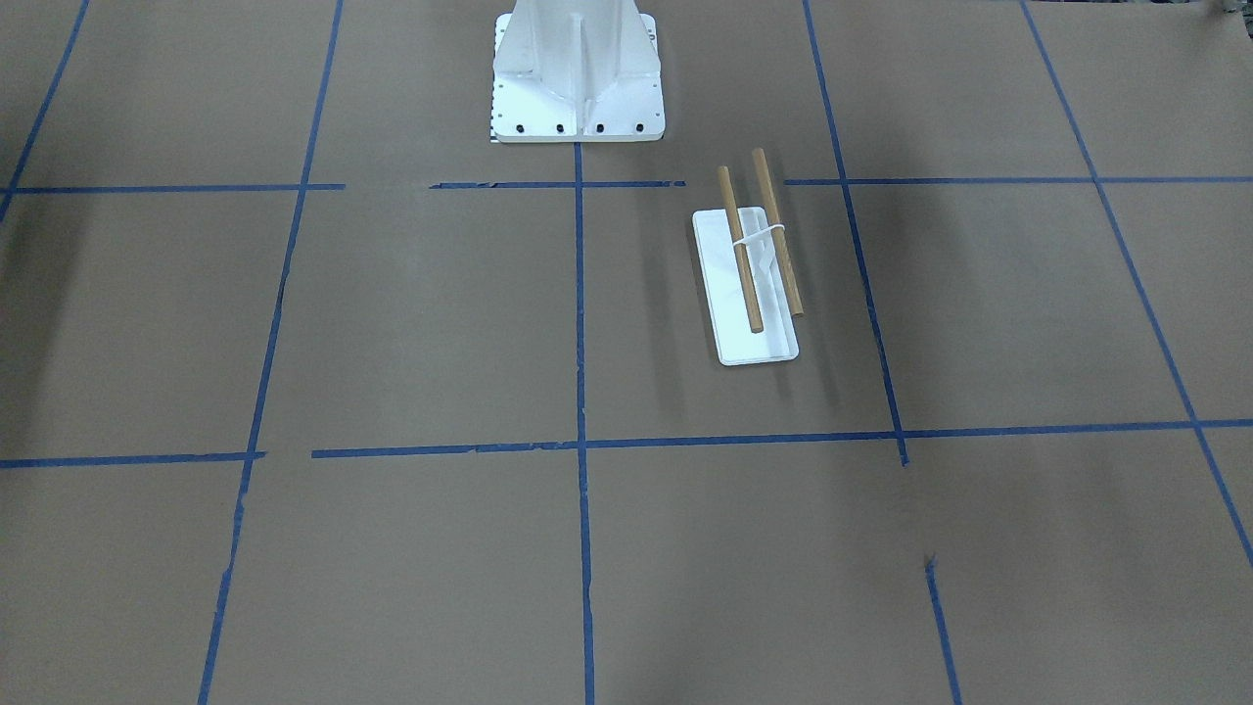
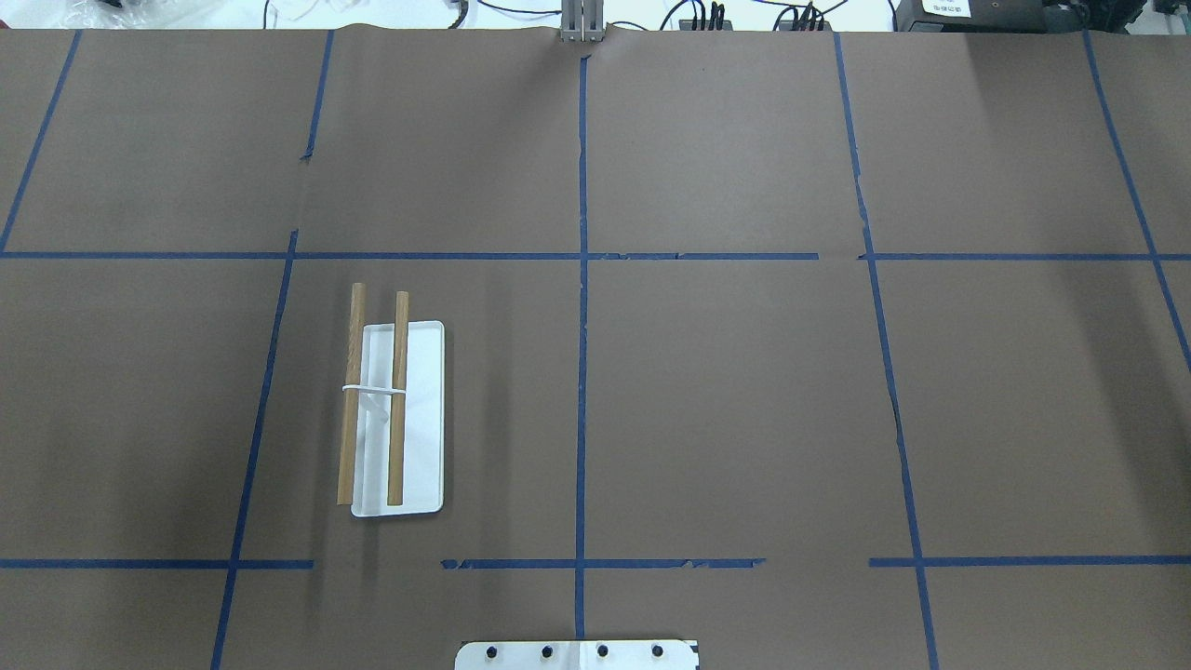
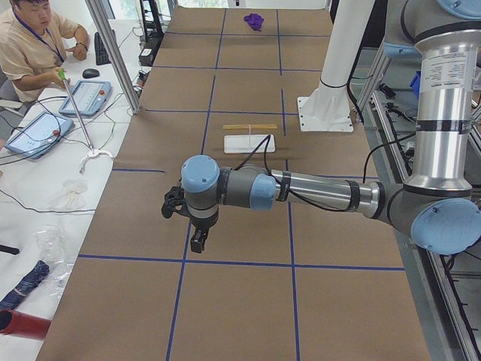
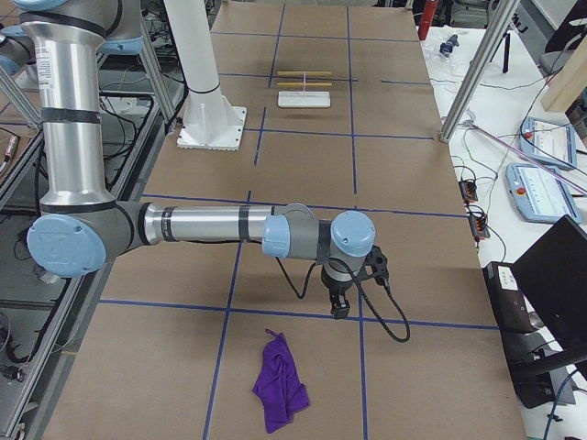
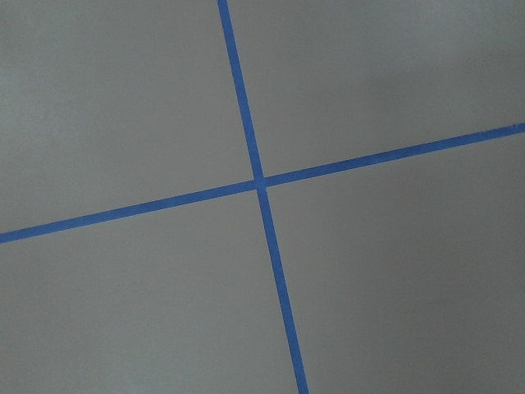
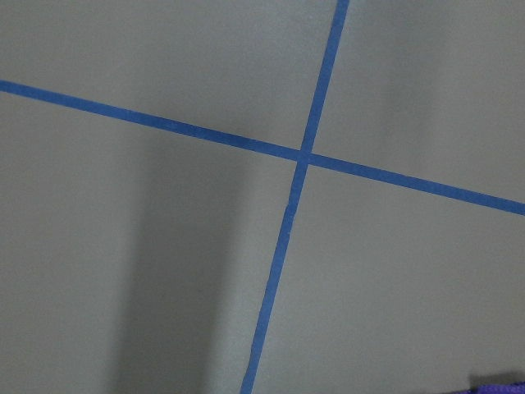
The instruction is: Hang towel on rack
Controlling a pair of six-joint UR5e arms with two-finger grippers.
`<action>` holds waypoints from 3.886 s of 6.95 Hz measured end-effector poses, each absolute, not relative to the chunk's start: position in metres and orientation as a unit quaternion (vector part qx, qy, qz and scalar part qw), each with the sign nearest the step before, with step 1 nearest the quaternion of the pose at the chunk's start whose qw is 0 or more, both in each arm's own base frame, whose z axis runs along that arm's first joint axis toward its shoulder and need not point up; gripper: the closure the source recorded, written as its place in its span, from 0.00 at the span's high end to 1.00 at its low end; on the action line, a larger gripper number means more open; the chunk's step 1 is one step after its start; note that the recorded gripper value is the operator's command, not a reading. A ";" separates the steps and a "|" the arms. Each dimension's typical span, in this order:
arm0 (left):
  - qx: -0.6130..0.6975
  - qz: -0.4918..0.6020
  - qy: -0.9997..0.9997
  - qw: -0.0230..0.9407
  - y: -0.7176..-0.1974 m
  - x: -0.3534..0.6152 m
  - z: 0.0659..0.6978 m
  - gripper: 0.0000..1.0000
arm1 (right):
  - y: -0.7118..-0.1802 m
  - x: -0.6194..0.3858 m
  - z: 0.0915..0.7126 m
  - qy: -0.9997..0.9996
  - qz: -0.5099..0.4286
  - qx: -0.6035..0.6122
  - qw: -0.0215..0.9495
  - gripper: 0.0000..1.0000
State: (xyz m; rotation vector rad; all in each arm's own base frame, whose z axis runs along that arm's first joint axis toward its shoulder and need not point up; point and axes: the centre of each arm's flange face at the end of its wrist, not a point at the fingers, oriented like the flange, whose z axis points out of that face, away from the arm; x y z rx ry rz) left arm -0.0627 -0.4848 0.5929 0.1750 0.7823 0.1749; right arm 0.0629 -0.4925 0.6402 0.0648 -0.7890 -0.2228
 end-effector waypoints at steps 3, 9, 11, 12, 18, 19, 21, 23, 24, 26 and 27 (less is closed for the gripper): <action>0.091 0.089 0.379 0.916 -0.484 -0.061 0.586 1.00 | -0.491 0.062 0.643 -0.385 -0.108 0.031 0.916 1.00; 0.108 0.107 0.400 0.904 -0.493 -0.048 0.579 1.00 | -0.471 0.058 0.657 -0.398 -0.116 0.047 0.909 1.00; 0.111 0.110 0.409 0.899 -0.493 -0.046 0.579 1.00 | -0.441 0.055 0.682 -0.409 -0.124 0.066 0.902 1.00; 0.112 0.111 0.410 0.898 -0.492 -0.045 0.578 1.00 | -0.430 0.051 0.703 -0.398 -0.128 0.054 0.907 0.99; 0.116 0.113 0.418 0.894 -0.490 -0.045 0.575 1.00 | -0.407 0.029 0.793 -0.362 -0.131 -0.041 0.922 0.74; 0.115 0.113 0.419 0.894 -0.490 -0.045 0.576 1.00 | -0.406 0.025 0.800 -0.363 -0.131 -0.050 0.921 0.75; 0.117 0.114 0.419 0.893 -0.489 -0.045 0.574 1.00 | -0.404 0.017 0.809 -0.365 -0.136 -0.062 0.919 0.74; 0.117 0.114 0.419 0.893 -0.489 -0.045 0.574 1.00 | -0.403 0.013 0.815 -0.366 -0.141 -0.065 0.918 0.46; 0.118 0.114 0.419 0.893 -0.489 -0.045 0.573 1.00 | -0.402 0.011 0.819 -0.366 -0.143 -0.065 0.917 0.28; 0.119 0.114 0.419 0.893 -0.489 -0.045 0.573 1.00 | -0.399 0.010 0.824 -0.367 -0.143 -0.068 0.917 0.00; 0.119 0.114 0.419 0.893 -0.489 -0.045 0.573 1.00 | -0.398 0.011 0.826 -0.367 -0.142 -0.070 0.917 0.00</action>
